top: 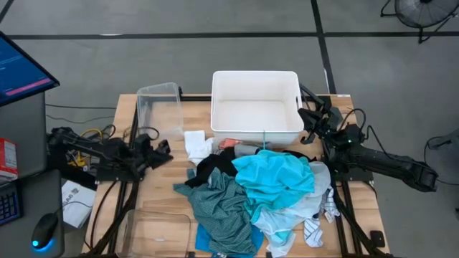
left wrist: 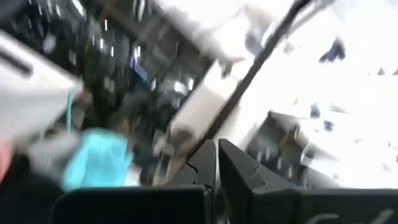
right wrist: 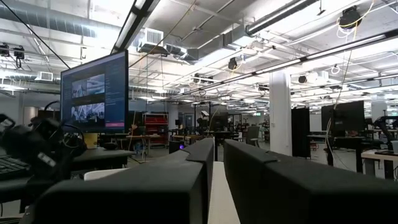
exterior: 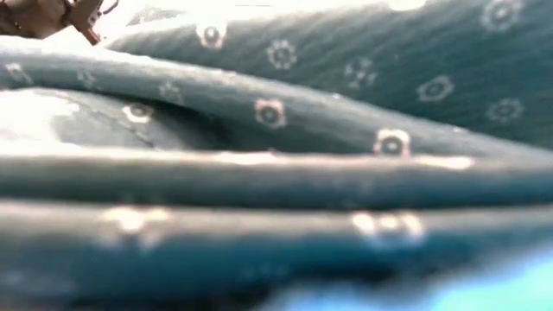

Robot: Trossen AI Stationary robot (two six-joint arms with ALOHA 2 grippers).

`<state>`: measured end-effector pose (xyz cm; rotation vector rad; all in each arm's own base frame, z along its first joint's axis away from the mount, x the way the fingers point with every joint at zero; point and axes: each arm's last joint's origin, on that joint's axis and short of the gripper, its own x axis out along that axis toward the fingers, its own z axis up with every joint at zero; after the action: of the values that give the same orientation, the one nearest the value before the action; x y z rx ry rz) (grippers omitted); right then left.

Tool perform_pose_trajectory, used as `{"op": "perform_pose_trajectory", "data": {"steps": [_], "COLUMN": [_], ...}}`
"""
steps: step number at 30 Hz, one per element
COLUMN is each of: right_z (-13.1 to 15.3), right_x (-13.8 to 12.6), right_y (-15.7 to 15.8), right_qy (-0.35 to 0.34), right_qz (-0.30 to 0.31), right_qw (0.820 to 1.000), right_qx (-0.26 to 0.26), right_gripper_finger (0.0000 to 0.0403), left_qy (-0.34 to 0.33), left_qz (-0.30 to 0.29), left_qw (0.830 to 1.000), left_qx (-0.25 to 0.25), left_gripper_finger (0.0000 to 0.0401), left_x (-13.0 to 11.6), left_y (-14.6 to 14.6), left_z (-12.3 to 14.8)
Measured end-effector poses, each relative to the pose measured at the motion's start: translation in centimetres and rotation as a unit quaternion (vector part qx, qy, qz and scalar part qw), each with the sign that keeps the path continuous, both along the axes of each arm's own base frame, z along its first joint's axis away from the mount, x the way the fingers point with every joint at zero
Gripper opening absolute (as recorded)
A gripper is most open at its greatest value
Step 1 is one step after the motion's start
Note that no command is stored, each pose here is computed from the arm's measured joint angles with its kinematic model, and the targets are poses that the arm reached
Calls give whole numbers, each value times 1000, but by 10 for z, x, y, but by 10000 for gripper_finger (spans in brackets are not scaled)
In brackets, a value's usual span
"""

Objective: Pick & Place Cloths
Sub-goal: Put the blue patterned polo shirt into the white laundry organizer

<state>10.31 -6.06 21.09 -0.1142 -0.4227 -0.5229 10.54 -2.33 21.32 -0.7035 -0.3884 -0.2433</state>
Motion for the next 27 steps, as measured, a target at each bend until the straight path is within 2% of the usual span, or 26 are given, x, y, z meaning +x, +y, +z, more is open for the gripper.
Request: {"op": "perform_pose_trajectory", "data": {"steps": [3, 6, 9, 13, 17, 21, 24, 27], "right_z": [0, 0, 0, 0, 0, 0, 0, 0], "right_x": [0, 0, 0, 0, 0, 0, 0, 0], "right_y": [0, 0, 0, 0, 0, 0, 0, 0], "right_qy": [0, 0, 0, 0, 0, 0, 0, 0], "right_qz": [0, 0, 0, 0, 0, 0, 0, 0], "right_qw": [1000, 1000, 1000, 1000, 1000, 1000, 1000, 1000], "right_qx": [0, 0, 0, 0, 0, 0, 0, 0], "right_gripper_finger": [37, 37, 37, 37, 37, 37, 37, 37], "left_qy": [-40, -88, -122, -149, -159, -125, -80, -42], "left_qz": [33, 40, 42, 54, 50, 88, 85, 55], "left_qw": [998, 994, 990, 987, 985, 978, 976, 972], "left_qx": [-20, -40, -47, -10, 55, 142, 182, 223], "left_gripper_finger": [4, 4, 2, 1, 1, 3, 14, 40], "left_x": [-4, -8, -9, 3, 37, 89, 130, 163], "left_y": [3, 5, 5, 1, -10, -24, -35, -46], "left_z": [8, 23, 54, 107, 166, 207, 217, 215]}}
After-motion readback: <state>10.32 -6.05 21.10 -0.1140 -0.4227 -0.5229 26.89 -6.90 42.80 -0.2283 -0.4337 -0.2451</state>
